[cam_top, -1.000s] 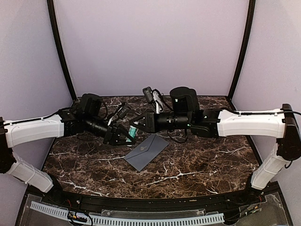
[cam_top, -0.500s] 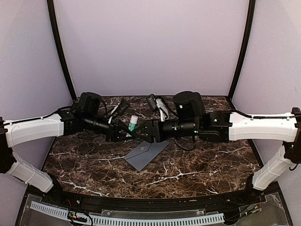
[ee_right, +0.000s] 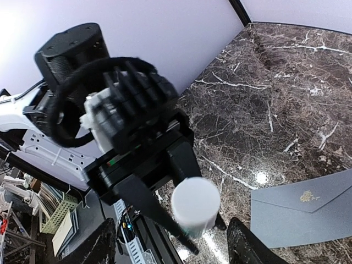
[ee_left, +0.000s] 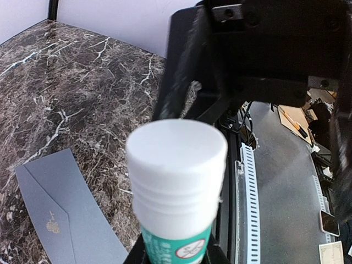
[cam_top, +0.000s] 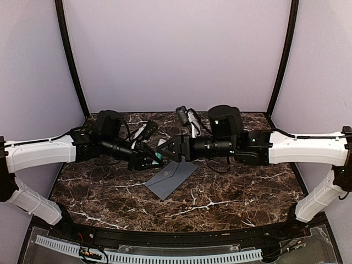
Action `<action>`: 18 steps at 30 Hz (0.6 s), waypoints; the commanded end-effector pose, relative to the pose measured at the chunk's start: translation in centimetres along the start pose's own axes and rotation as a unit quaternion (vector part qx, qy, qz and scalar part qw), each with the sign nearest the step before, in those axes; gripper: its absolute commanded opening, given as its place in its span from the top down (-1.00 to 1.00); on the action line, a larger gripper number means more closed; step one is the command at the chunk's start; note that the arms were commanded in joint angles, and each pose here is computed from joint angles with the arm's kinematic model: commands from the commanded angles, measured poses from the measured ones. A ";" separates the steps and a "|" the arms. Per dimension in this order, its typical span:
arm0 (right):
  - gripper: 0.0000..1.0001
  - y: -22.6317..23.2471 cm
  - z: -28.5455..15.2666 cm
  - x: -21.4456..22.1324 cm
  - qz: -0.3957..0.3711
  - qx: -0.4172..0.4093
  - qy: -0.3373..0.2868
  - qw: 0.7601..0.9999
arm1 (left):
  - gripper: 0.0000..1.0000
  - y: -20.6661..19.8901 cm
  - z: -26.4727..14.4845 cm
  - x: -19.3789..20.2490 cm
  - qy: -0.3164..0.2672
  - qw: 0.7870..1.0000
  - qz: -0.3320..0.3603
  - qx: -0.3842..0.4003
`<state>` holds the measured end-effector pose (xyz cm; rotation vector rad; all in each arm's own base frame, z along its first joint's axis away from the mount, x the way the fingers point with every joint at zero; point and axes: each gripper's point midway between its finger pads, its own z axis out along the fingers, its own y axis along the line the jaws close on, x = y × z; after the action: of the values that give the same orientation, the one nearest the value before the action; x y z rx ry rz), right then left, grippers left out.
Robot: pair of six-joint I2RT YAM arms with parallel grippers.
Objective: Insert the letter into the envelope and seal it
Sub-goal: Close the solid glue cap on the solid glue.
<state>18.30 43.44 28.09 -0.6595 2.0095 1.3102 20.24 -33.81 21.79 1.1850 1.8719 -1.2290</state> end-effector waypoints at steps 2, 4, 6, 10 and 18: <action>-0.26 0.6 2.0 0.1 -0.014 -0.022 0.020 0.999 | 1.00 -1.2 -0.1 -1.0 -0.014 0.999 0.026 0.012; -0.20 0.5 2.2 0.3 -0.014 -0.022 0.023 0.999 | 1.00 -1.3 0.0 -1.0 -0.014 1.000 0.024 0.015; -0.06 0.4 2.2 0.2 -0.014 -0.020 0.019 1.000 | 1.00 -1.3 0.0 -1.1 -0.015 0.999 0.023 0.016; 0.17 -0.3 2.3 0.0 -0.005 -0.006 0.006 1.000 | 1.00 -1.4 0.0 -1.0 -0.014 0.999 0.022 0.020; 0.30 -0.9 2.9 -0.4 -0.001 0.004 -0.009 1.000 | 1.00 -1.8 0.1 -0.9 -0.014 0.999 0.018 0.033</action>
<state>18.92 45.23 25.48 -0.6864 2.0602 1.2913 19.56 -34.29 22.05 1.2082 1.8494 -1.2494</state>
